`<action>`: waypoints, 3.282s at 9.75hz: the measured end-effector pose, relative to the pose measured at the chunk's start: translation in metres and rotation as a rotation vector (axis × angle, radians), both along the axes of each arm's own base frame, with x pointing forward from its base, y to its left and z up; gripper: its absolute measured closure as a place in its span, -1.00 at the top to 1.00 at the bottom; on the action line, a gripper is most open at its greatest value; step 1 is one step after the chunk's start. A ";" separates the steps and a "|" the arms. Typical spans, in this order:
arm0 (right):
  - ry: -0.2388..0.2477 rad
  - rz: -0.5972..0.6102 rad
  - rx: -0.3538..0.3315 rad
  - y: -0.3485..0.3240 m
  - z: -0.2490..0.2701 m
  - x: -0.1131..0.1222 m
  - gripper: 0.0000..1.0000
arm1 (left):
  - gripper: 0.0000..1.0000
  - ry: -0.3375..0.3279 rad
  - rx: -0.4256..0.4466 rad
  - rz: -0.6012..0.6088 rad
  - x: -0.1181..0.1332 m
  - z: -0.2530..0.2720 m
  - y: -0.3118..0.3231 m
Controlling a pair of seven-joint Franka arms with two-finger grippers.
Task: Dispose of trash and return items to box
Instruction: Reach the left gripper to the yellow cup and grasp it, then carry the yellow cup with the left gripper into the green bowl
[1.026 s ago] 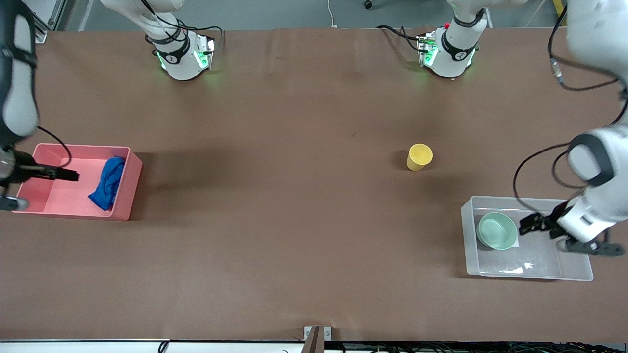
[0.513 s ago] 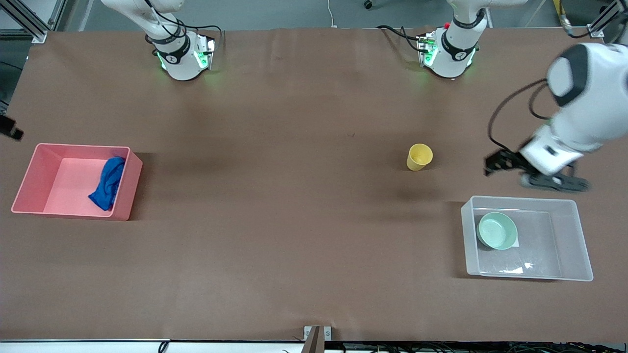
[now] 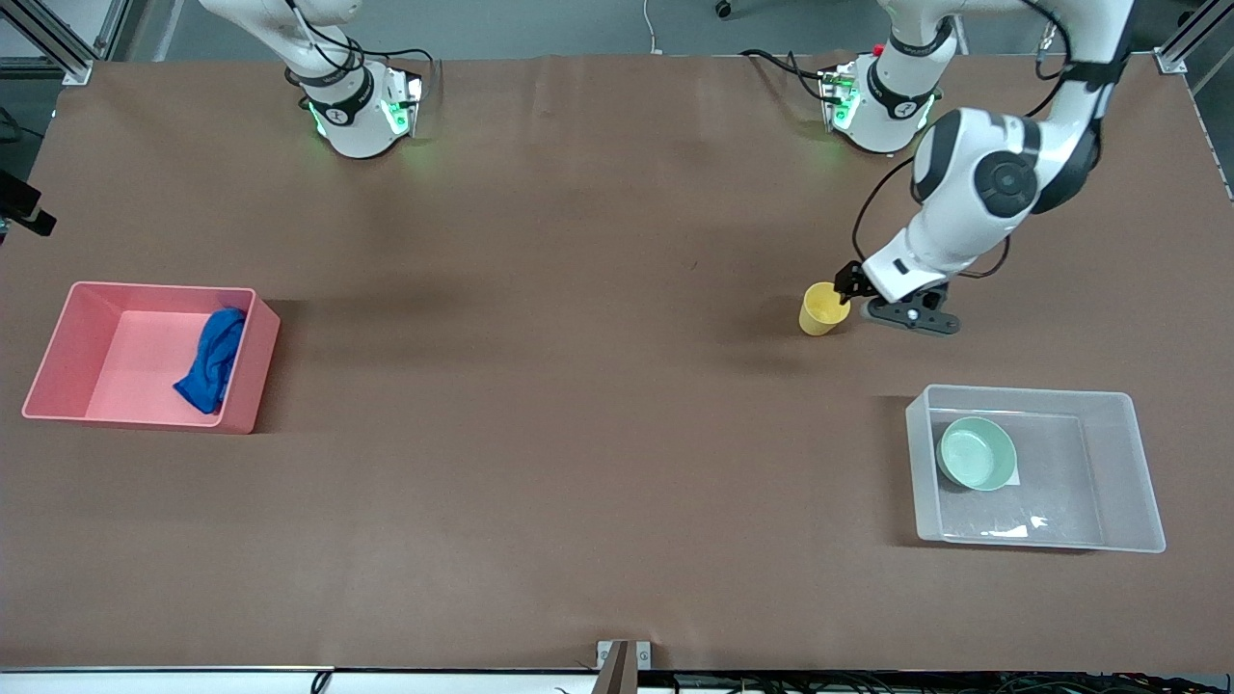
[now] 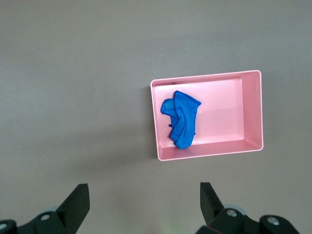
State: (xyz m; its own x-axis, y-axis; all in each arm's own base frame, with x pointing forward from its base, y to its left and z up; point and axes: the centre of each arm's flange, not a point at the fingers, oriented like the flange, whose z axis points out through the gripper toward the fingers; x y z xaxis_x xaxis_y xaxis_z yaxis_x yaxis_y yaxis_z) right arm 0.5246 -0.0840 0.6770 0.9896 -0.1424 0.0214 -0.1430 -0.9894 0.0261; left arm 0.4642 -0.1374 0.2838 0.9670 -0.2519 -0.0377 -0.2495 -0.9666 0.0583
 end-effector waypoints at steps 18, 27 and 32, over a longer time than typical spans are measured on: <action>-0.016 0.024 -0.003 0.002 0.008 0.000 1.00 | -0.94 -0.110 0.010 0.192 0.203 0.087 0.158; -0.016 0.027 -0.003 0.002 0.008 0.000 1.00 | -0.36 0.020 0.019 0.130 0.232 -0.024 0.210; -0.016 0.028 -0.003 0.002 0.008 0.000 1.00 | 0.99 -0.173 0.005 0.132 0.229 0.084 0.207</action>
State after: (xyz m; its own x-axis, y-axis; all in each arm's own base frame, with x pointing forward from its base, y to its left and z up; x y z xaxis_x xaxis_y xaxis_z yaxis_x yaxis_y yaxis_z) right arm 0.5244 -0.0819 0.6846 0.9927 -0.1148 0.0372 -0.1159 -0.9929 0.0273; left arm 0.6932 0.0694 0.3675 0.9838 -0.1226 0.1306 -0.1263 -0.9918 0.0210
